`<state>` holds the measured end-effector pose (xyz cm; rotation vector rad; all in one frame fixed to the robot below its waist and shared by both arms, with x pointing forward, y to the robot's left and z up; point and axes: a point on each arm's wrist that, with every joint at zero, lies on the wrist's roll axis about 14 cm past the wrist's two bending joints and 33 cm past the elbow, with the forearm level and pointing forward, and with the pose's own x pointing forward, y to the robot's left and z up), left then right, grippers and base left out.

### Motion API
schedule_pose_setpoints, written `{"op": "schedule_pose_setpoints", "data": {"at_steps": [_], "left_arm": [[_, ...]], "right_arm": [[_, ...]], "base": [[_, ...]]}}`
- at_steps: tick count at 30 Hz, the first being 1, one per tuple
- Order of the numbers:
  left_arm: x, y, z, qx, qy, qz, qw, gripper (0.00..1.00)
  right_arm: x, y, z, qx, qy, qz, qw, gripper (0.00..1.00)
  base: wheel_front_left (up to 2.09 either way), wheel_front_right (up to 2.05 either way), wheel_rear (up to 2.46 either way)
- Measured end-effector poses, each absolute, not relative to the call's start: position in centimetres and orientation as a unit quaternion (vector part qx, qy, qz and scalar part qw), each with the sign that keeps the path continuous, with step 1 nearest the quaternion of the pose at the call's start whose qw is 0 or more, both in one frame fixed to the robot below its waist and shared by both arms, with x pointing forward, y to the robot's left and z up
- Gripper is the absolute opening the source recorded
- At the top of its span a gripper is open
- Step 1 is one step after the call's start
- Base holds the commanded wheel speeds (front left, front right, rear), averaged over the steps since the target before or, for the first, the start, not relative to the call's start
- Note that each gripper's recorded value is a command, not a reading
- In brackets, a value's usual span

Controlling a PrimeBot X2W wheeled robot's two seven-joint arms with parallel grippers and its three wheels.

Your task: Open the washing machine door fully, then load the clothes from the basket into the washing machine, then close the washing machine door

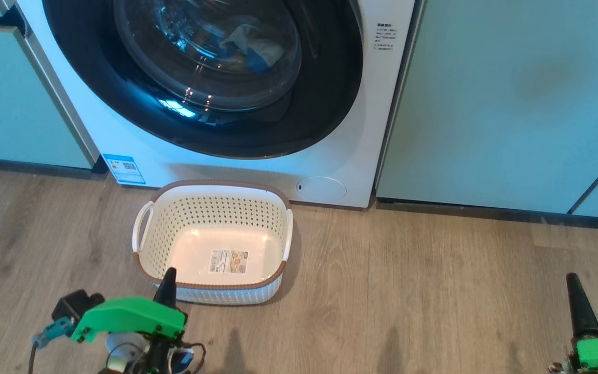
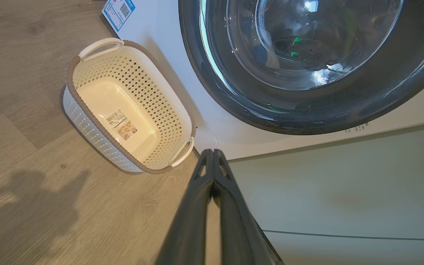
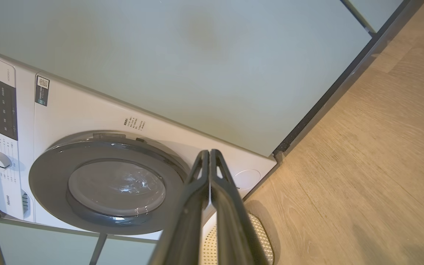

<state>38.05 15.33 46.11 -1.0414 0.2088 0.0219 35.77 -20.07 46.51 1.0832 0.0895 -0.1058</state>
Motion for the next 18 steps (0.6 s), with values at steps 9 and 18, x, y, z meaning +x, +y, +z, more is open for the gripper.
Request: {"op": "schedule_pose_setpoints", "data": {"at_steps": [9,18], "left_arm": [[38.1,15.9,46.5,-0.542,0.092,0.014,0.835,0.00],[38.2,16.5,46.9,-0.585,0.081,0.017,0.807,0.00]], "right_arm": [[35.9,-20.1,46.5,0.556,0.041,-0.052,0.828,0.00],[36.4,-20.1,47.0,0.597,0.034,-0.048,0.800,0.00]], "base": [[0.00,0.00,0.00],[0.00,0.00,0.00]]}}
